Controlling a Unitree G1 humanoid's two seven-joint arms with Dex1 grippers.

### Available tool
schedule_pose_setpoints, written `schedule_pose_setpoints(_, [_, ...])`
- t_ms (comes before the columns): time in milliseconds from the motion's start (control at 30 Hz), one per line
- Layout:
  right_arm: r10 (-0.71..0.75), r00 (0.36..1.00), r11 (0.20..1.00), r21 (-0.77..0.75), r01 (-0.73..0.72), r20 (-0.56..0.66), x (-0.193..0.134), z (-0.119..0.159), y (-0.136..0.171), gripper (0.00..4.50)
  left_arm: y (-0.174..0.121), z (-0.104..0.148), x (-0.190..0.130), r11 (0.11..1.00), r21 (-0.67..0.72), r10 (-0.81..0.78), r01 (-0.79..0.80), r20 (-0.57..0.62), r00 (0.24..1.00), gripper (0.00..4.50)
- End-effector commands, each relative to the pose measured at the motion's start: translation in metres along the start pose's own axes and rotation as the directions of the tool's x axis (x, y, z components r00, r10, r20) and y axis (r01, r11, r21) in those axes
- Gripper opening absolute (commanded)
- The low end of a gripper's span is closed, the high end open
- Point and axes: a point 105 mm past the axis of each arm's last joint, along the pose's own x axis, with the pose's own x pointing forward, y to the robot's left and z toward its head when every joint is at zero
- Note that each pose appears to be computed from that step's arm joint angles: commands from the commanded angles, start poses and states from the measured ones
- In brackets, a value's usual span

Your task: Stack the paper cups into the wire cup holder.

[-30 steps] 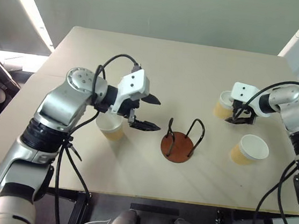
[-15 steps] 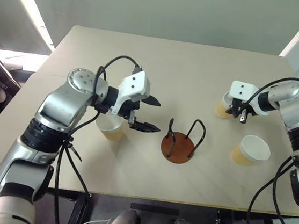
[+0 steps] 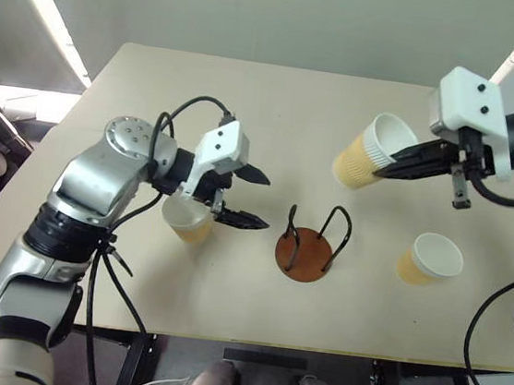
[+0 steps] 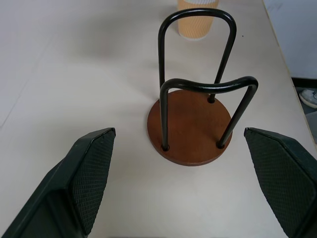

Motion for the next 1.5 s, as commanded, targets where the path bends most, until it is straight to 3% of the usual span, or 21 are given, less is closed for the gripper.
schedule_pose_setpoints(33, [0.009,0.999,1.0,-0.016,-0.009,0.047,-0.004,0.019,0.012,0.04,0.009,0.014,-0.013,0.996,0.066,0.059,-0.061,0.027,0.998,4.5])
schedule_pose_setpoints(433, [0.075,0.997,0.997,-0.014,-0.075,0.027,0.029,0.007,0.017,0.04,0.011,0.015,-0.006,0.993,0.106,0.052,-0.054,0.03,0.998,4.5])
schedule_pose_setpoints(933, [0.121,0.991,0.992,-0.029,-0.123,-0.049,0.046,-0.012,0.029,0.04,0.011,0.012,0.0,0.993,0.107,0.041,-0.044,0.034,0.999,4.5])
schedule_pose_setpoints(1033, [0.134,0.99,0.991,-0.024,-0.135,-0.034,0.048,-0.01,0.032,0.63,0.011,0.012,0.0,0.993,0.11,0.039,-0.043,0.036,0.999,4.5])
schedule_pose_setpoints(1233, [0.122,0.992,0.992,-0.022,-0.122,-0.014,0.048,-0.006,0.03,2.7,0.01,0.011,-0.001,0.992,0.114,0.045,-0.049,0.034,0.998,4.5])
schedule_pose_setpoints(1367, [0.012,0.998,1.0,0.008,-0.013,0.067,0.043,0.006,0.012,4.08,0.009,0.012,-0.003,0.991,0.118,0.059,-0.063,0.031,0.998,4.5])
schedule_pose_setpoints(1500, [-0.083,0.986,0.991,0.113,0.067,0.146,0.03,0.009,-0.002,4.08,0.01,0.013,-0.012,0.986,0.136,0.098,-0.098,0.009,0.995,4.5])
